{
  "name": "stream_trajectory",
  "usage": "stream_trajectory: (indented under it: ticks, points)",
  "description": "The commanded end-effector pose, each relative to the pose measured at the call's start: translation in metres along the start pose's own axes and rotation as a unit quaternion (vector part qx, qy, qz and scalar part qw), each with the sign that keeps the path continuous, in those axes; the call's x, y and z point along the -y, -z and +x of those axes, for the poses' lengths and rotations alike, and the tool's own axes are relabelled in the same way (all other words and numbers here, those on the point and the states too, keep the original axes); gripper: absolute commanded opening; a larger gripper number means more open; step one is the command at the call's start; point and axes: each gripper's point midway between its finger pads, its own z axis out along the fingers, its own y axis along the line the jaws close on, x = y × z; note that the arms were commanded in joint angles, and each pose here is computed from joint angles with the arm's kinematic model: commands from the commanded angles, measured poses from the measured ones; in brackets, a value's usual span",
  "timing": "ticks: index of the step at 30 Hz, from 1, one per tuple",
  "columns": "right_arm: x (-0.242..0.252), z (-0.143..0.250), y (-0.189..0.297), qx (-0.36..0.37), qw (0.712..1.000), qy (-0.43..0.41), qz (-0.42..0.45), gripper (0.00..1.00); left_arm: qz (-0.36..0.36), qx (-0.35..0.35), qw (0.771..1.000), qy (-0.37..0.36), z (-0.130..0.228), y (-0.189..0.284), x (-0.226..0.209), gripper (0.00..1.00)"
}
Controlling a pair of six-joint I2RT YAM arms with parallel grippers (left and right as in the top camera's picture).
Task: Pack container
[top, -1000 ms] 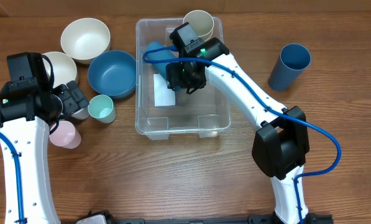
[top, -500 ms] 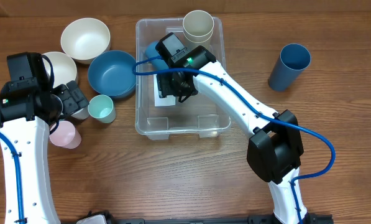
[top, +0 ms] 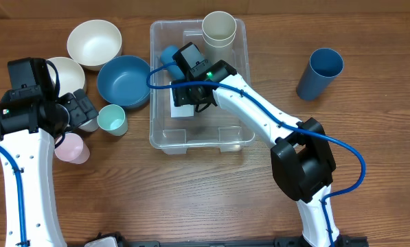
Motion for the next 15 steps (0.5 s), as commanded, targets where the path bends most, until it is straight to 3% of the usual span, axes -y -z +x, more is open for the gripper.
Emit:
stream_trajectory:
  ticks: [1,15]
  points:
    - [-0.002,-0.02,0.021,0.042,0.999,0.03,-0.001,0.68,0.007,0.008,1.0,0.009,-0.006,0.005,0.002,1.0]
    - [-0.011,-0.038,0.023,0.081,0.995,0.048,-0.015,0.68,0.007,0.008,1.0,0.009,-0.006,0.005,0.002,1.0]
